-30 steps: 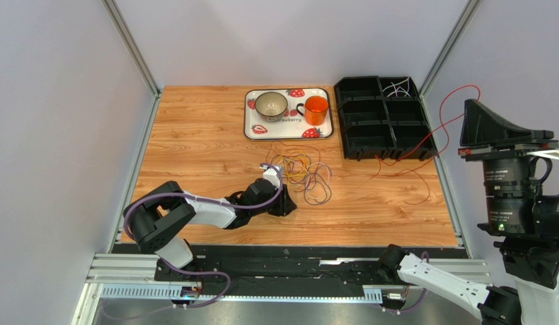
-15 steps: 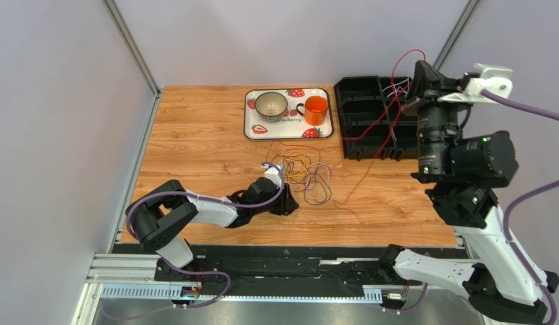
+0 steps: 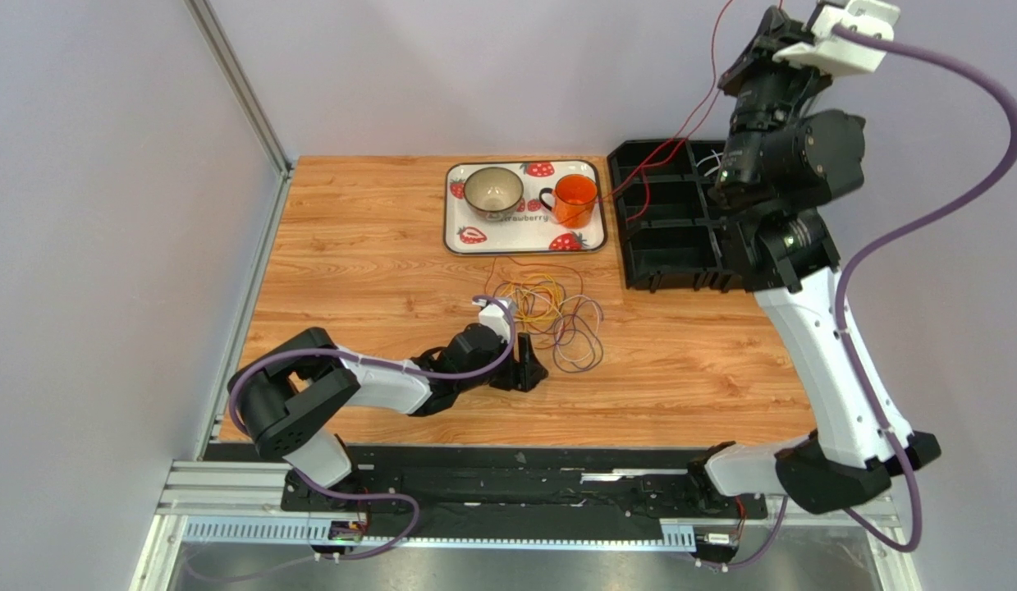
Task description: Untangle the cables
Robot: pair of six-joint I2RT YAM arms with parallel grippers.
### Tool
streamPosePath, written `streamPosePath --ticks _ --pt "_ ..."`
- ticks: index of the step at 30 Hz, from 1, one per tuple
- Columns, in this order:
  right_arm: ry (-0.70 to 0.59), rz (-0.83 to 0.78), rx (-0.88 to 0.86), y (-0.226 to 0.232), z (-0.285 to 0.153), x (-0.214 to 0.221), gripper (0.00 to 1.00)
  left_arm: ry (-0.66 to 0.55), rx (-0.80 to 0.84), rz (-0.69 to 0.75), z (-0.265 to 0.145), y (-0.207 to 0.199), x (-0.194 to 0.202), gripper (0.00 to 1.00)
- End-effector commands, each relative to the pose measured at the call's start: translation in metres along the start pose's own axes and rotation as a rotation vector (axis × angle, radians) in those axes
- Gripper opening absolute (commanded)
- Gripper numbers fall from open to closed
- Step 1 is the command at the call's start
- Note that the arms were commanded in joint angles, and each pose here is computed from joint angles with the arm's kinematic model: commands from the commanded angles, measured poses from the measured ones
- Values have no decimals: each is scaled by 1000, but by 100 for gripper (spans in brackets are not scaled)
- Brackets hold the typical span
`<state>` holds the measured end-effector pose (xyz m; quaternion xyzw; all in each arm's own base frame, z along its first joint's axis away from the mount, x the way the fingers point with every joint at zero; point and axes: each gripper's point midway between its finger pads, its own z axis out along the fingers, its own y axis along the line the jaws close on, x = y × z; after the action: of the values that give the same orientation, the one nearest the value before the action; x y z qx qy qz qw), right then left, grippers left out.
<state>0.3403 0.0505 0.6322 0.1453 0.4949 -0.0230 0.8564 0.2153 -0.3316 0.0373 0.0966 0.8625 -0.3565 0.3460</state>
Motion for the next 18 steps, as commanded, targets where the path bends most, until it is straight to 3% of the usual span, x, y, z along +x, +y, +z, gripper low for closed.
streamPosePath --ticks 1,8,18 --pt "-103 149 -7 7 27 -30 0 -44 37 9 -1 -11 -12 69" --pt "-233 99 170 -24 71 -31 0 -45 47 17 -1 -14 -13 68" --pt "-354 30 267 -78 109 -19 0 -33 47 17 2 -14 -10 68"
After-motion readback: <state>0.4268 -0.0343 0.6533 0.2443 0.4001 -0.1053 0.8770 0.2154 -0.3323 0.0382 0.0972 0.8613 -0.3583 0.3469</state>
